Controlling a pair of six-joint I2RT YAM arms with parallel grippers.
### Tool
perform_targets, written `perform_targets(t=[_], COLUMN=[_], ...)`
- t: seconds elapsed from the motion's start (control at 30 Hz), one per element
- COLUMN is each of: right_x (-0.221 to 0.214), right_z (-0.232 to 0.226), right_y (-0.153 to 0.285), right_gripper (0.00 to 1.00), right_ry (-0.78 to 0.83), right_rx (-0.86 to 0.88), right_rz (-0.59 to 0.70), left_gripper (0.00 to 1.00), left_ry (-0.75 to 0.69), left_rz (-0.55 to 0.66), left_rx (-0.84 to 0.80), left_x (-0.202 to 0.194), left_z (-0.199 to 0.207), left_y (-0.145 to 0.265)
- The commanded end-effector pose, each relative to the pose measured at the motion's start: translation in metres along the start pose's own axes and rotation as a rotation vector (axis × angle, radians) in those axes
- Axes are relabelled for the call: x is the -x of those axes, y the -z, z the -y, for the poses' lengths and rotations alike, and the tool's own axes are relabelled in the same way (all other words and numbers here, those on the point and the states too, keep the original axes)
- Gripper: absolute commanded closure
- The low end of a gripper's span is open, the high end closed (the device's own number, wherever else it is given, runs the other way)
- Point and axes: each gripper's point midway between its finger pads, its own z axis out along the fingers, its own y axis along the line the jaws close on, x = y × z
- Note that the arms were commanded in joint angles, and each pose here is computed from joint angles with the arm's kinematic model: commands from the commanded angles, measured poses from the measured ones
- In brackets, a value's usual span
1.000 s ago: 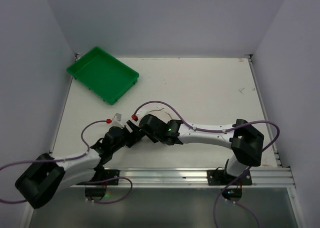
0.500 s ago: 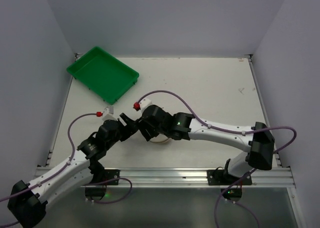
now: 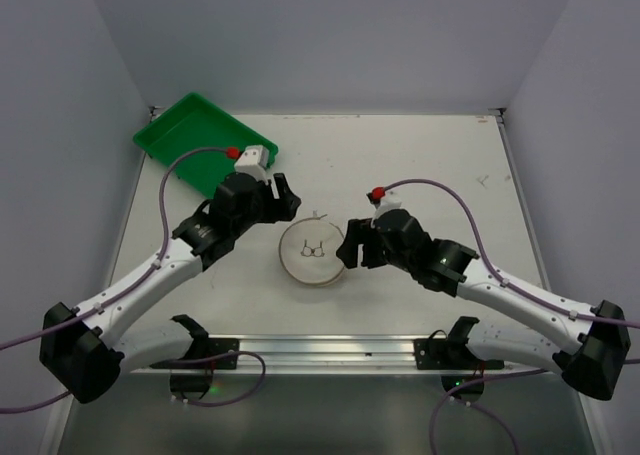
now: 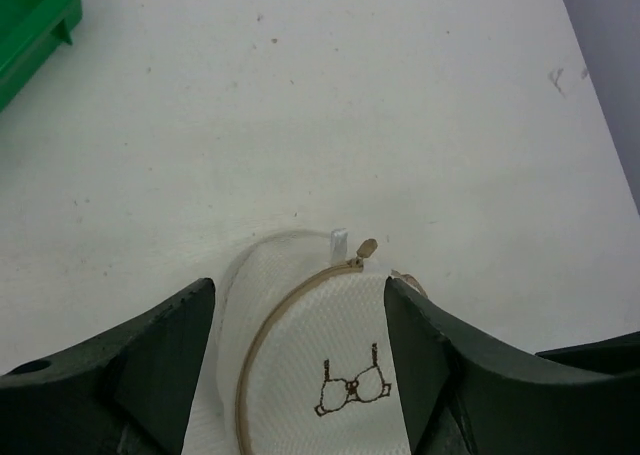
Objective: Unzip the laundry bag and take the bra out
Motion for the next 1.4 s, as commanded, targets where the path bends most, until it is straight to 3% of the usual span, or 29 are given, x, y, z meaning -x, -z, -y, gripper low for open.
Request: perform_targets(t=[0.0,0.2,0.4,0.67,1.07,1.37], right_x=[-0.014,-0.006,0.036,0.072,0.071,0.066], right_z=[-0.013,-0.002,0.004,0.004,0.014,0.015], right_y=[-0.005,-0.013,-0.017,-0.049,-0.095,-0.109], right_gripper=[0.28,0.31,0.33,0.33,0.38,0.41], right_ry=[-0.173,-0.194,-0.154,-0.137,-0.26,-0.307], right_rx=[0.103,0.167,0.211,0.155,0.07,0.066], right_rz=[-0.007,0.02,0.045,0.014,-0.05,-0.072], left_gripper=[0.28,0.32,0.32,0.32,0.34,0.42], left_ry=[-0.203,-0.212,-0.131,-0.17,-0.288,-0.26], left_rz=[-0.038,-0.223,-0.201,-0.255,-0.296,-0.371], left_rx=[-0.105,-0.239,-0.236,-0.284,-0.316,-0.359], left_x=[0.014,-0.02,-0.041,-0.055,-0.048,-0.068], left_z=[0.009,0.014,0.002,0.005,0.008,0.009], left_y=[-0.013,-0.022,-0.006,-0.019,-0.044,-0.05])
